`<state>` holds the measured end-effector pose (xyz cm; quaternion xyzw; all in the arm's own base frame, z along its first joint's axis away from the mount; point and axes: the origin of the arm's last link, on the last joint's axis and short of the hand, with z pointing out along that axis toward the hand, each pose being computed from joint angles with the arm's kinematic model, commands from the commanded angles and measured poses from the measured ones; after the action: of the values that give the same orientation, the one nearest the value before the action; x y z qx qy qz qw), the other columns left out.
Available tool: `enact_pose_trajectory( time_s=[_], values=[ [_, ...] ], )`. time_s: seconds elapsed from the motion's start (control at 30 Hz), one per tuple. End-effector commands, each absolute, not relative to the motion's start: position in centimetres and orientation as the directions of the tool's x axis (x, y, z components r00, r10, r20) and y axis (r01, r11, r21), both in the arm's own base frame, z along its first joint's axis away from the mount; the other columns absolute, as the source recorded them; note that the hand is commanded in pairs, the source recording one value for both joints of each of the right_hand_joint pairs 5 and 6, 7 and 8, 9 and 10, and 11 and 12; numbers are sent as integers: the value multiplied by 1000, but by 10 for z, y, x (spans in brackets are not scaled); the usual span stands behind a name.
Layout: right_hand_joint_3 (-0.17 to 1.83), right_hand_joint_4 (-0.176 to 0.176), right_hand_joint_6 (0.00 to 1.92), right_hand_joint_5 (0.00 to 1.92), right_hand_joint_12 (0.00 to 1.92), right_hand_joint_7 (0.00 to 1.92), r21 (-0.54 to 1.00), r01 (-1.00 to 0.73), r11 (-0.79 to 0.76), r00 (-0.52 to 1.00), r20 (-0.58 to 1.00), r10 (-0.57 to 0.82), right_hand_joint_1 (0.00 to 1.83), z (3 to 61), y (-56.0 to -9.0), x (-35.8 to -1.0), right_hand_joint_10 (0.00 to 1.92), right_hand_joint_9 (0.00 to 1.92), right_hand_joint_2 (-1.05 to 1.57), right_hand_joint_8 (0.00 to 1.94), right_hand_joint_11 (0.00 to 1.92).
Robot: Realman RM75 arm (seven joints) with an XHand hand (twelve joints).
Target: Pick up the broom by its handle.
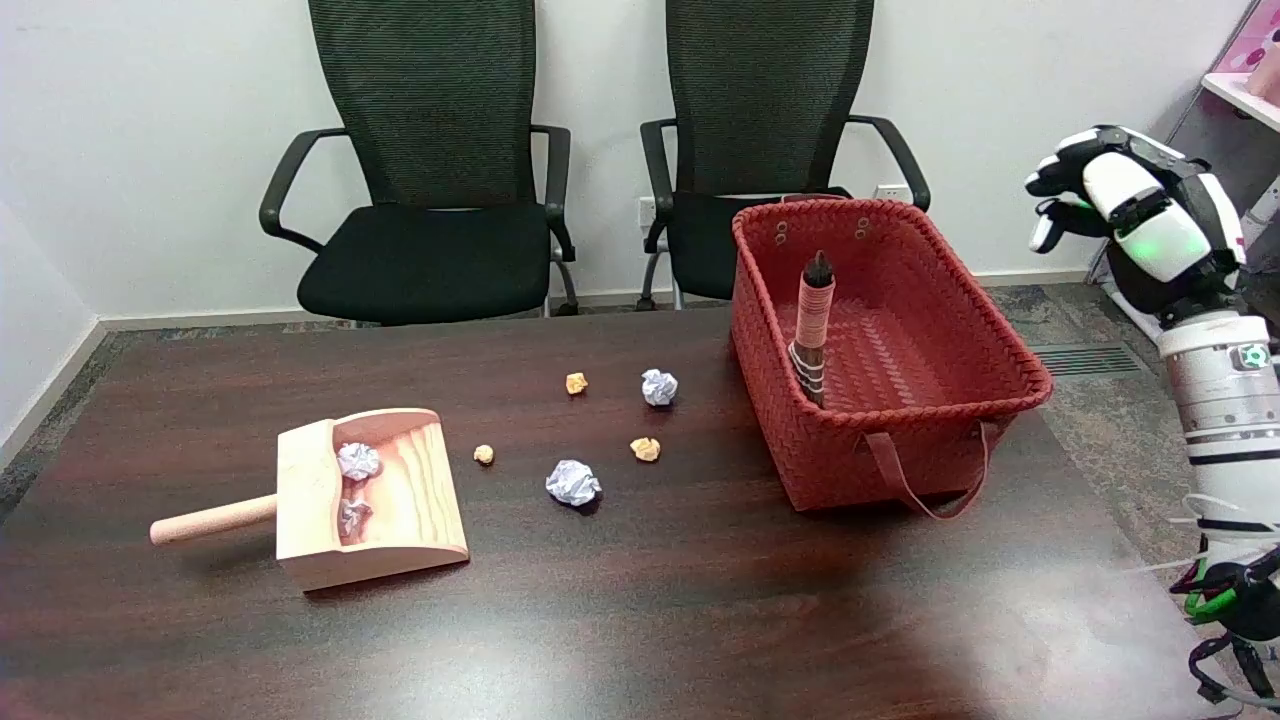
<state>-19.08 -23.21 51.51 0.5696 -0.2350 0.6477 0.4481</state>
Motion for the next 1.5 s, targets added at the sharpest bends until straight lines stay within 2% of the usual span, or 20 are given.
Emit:
enact_pose_trajectory(
  time_s=[0.03, 0.3, 0.53, 0.7, 0.8, 0.87, 0.93, 1.03, 1.17, 1.37, 1.5],
  values=[
    [1065, -176, 847, 847, 1255, 847, 292, -816, -499, 150, 940, 306, 789, 504, -240, -179, 798, 798, 707, 847, 1255],
    [1071, -176, 828, 828, 1252, 828, 275, -817, -506, 128, 944, 305, 801, 503, -244, -175, 782, 782, 674, 828, 1252],
    [1040, -176, 795, 795, 1271, 795, 135, -819, -558, 12, 976, 218, 804, 500, -232, -179, 794, 794, 708, 795, 1271],
    [1046, -176, 803, 803, 1276, 803, 155, -800, -579, 66, 983, 173, 806, 491, -236, -172, 788, 788, 698, 803, 1276],
    [1112, -176, 778, 778, 1271, 778, 174, -803, -570, 113, 984, 141, 829, 486, -244, -170, 785, 785, 500, 778, 1271],
    [1086, -176, 729, 729, 1250, 729, 186, -811, -555, 154, 983, 105, 838, 479, -251, -169, 770, 770, 415, 729, 1250],
    [1029, -176, 649, 649, 1180, 649, 201, -816, -542, 190, 979, 76, 846, 474, -258, -168, 720, 720, 344, 649, 1180],
    [917, -176, 395, 395, 906, 395, 210, -831, -515, 218, 975, 46, 853, 469, -262, -171, 554, 554, 204, 395, 906],
    [810, -176, 295, 295, 751, 295, 202, -870, -449, 237, 971, -24, 858, 454, -266, -185, 447, 447, 87, 295, 751],
    [757, -123, 150, 150, 550, 150, 184, -906, -380, 232, 969, -86, 858, 437, -262, -207, 355, 355, 21, 150, 550],
    [729, -105, 65, 65, 416, 65, 154, -909, -387, 197, 978, -74, 889, 431, -261, -214, 279, 279, -27, 65, 416]
  ],
)
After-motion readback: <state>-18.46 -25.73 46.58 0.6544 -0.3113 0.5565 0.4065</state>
